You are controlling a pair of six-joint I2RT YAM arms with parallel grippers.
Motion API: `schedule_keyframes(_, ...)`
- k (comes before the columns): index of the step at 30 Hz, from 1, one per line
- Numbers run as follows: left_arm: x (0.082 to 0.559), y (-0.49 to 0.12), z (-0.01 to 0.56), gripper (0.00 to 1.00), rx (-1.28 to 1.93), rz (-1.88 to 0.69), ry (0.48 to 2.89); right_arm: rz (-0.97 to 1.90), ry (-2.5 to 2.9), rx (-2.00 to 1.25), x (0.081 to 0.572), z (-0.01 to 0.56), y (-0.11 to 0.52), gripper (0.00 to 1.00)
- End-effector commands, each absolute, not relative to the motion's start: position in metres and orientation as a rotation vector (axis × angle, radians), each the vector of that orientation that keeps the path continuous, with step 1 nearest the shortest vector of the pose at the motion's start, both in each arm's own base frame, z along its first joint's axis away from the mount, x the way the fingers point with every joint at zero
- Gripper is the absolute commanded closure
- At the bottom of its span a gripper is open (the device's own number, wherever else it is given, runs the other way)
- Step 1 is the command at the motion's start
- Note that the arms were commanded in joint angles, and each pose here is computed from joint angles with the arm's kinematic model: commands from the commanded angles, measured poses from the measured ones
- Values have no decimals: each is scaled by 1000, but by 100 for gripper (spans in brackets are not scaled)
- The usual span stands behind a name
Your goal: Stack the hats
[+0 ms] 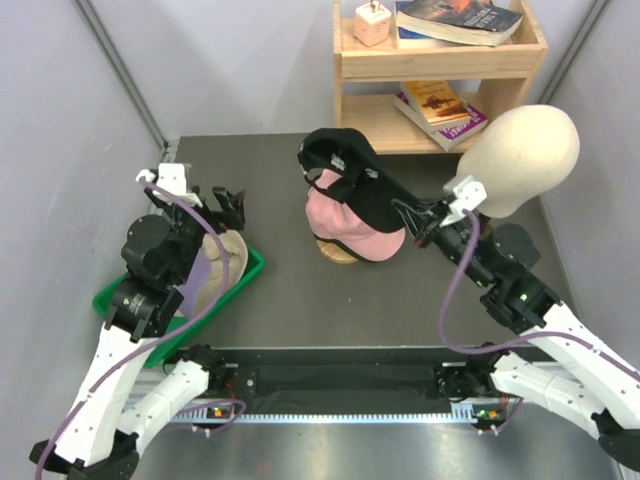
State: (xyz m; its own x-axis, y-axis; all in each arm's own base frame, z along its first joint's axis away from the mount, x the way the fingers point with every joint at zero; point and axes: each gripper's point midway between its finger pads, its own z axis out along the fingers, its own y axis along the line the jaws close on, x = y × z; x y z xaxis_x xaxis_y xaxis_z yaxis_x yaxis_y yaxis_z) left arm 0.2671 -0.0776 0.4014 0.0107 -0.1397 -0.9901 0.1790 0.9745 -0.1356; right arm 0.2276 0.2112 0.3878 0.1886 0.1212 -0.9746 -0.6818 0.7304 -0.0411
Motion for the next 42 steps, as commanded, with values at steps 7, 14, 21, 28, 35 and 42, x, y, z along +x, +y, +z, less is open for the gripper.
schedule_keyframes(7,207,-168,458,1,477,-736,1204,244,1356,-577,266,401,201,100)
schedule_keyframes(14,220,-218,446,3,559,-1043,1251,313,1331,-585,260,407,220,100)
schedule_keyframes(21,269,-213,433,2,427,-924,1379,361,1301,-631,252,415,239,100)
schedule_keyframes(28,321,-200,419,2,269,-763,1460,431,1224,-656,237,430,246,100)
schedule_keyframes(35,356,-191,416,2,191,-612,1473,337,1202,-642,241,438,232,100)
schedule_keyframes(42,376,-189,433,1,175,-500,1407,141,1155,-609,258,451,213,100)
